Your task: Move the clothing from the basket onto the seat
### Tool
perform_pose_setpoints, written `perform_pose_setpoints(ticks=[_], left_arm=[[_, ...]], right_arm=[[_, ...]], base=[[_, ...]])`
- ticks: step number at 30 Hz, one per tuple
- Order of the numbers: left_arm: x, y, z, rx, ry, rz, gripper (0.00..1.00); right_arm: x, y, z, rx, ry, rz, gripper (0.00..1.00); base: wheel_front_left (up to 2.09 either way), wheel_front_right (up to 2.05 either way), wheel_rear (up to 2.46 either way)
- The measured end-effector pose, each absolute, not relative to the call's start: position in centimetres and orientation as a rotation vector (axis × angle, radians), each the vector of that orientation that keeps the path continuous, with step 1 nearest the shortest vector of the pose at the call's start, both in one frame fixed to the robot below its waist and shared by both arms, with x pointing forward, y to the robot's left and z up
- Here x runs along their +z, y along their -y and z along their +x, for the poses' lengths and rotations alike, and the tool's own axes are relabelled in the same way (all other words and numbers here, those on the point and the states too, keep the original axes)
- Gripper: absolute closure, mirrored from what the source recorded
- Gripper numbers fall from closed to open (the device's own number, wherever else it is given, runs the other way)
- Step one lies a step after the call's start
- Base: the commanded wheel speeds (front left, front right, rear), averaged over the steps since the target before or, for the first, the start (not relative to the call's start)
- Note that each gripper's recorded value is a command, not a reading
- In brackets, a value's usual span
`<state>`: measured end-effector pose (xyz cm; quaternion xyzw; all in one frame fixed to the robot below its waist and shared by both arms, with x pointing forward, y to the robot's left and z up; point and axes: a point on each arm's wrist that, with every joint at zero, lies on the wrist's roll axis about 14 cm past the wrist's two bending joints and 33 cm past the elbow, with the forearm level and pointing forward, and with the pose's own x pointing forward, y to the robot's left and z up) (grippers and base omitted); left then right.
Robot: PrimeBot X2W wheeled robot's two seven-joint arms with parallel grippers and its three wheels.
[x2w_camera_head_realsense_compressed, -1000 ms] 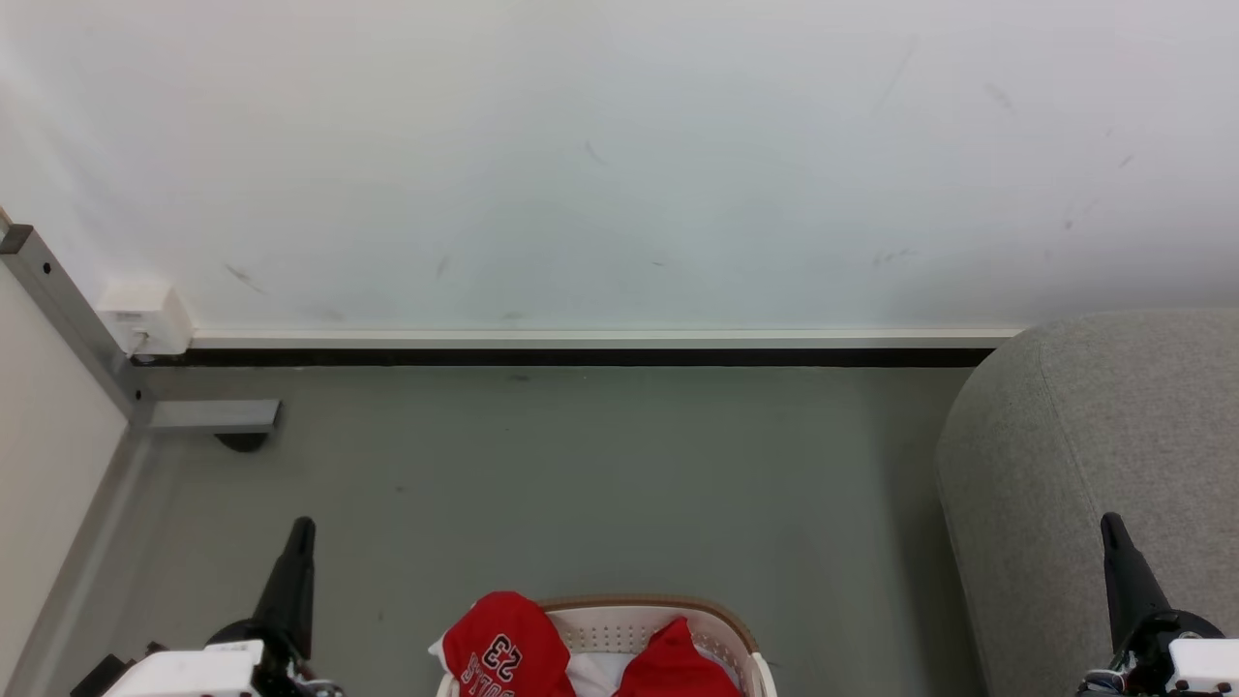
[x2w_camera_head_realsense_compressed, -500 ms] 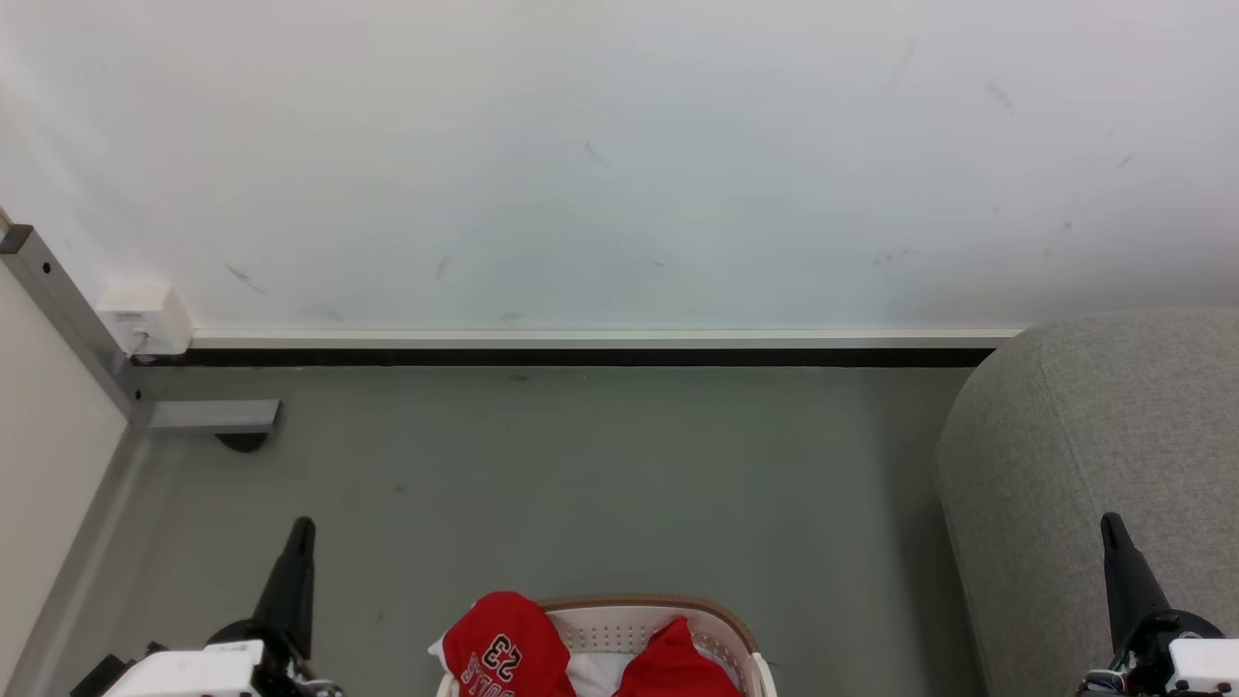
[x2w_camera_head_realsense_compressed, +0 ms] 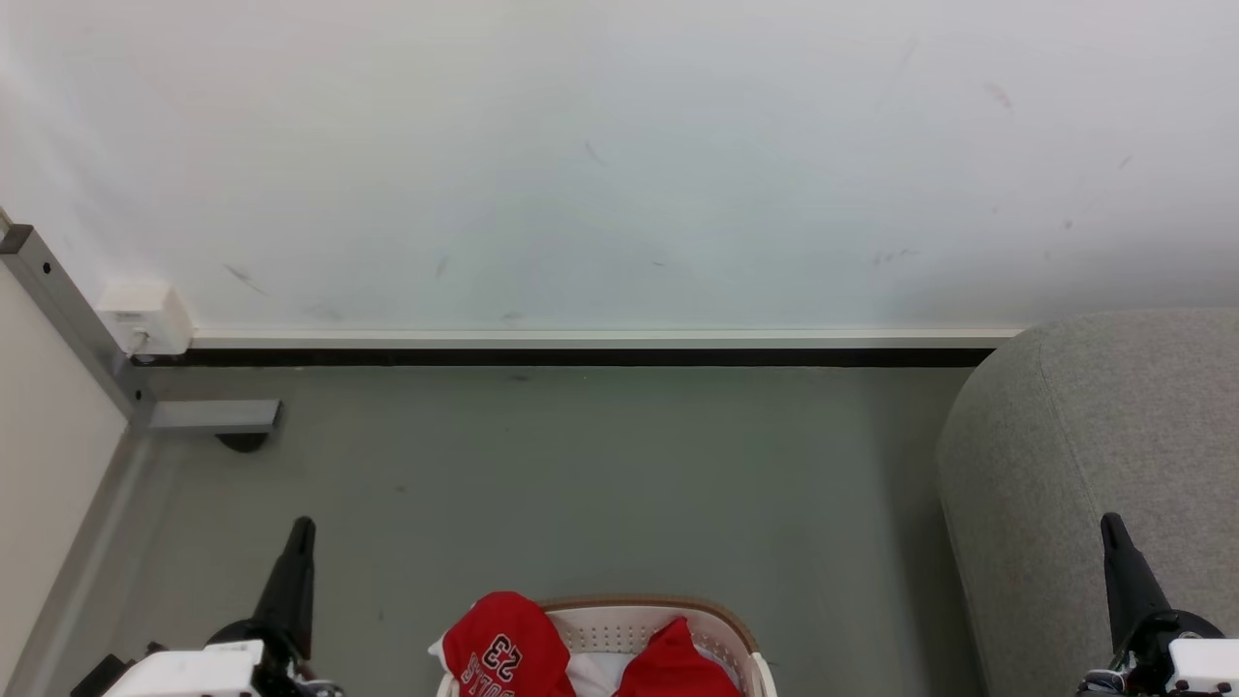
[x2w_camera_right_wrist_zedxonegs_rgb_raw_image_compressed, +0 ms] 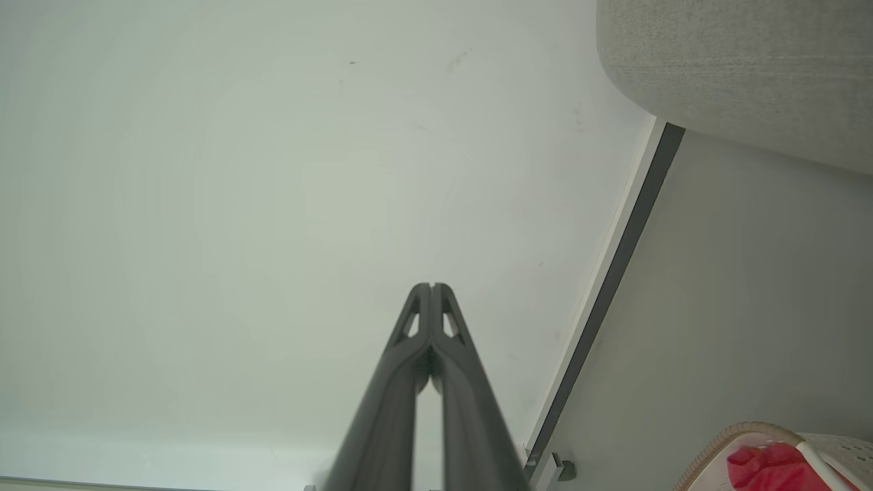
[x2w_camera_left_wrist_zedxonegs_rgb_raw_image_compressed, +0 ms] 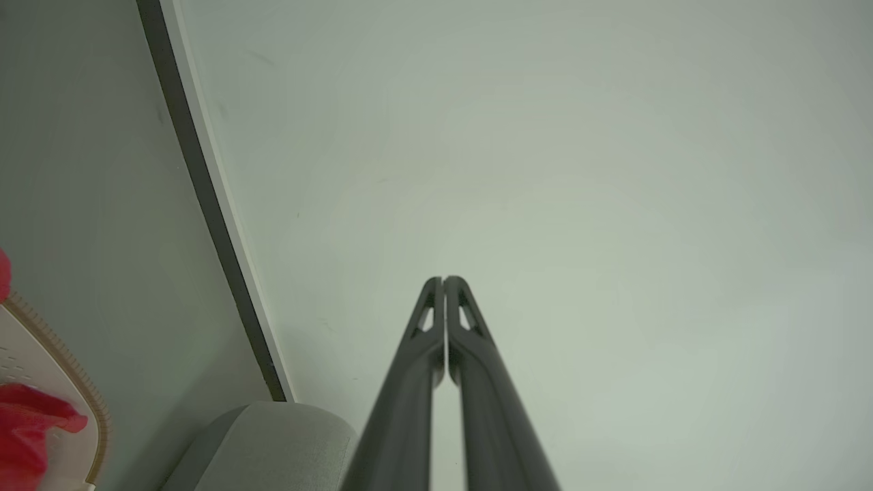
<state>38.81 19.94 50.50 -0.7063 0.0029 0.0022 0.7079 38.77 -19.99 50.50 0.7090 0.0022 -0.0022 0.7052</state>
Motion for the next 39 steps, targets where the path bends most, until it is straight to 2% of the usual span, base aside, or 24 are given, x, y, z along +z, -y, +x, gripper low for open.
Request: perform_pose_setpoints(ticks=[14,15,20,28,39], left_arm=[[50.5,-19.9,38.8,0.005,-0.007,-1.569,1.0],[50.4,-19.9,38.8,0.008,-0.01,-1.569,0.0],[48.1,-19.8,37.7,0.065,-0.056,-1.58,0.0],[48.9,-20.0,37.9,0.065,-0.02,-1.552,0.0],[50.6,-20.2,38.4,0.043,0.03,-1.362,0.0]], right_arm=[[50.5,20.0,38.8,-0.005,-0.005,1.576,1.0],[50.4,20.0,38.7,-0.008,-0.008,1.577,0.0],[48.2,19.5,37.7,-0.057,-0.059,1.59,0.0],[49.0,18.9,38.0,-0.035,-0.04,1.562,0.0],[50.9,18.3,38.4,0.009,0.004,1.394,0.0]], base=[[0.0,0.0,0.0],[0.0,0.0,0.0],[0.0,0.0,0.0],[0.0,0.0,0.0],[0.0,0.0,0.0]])
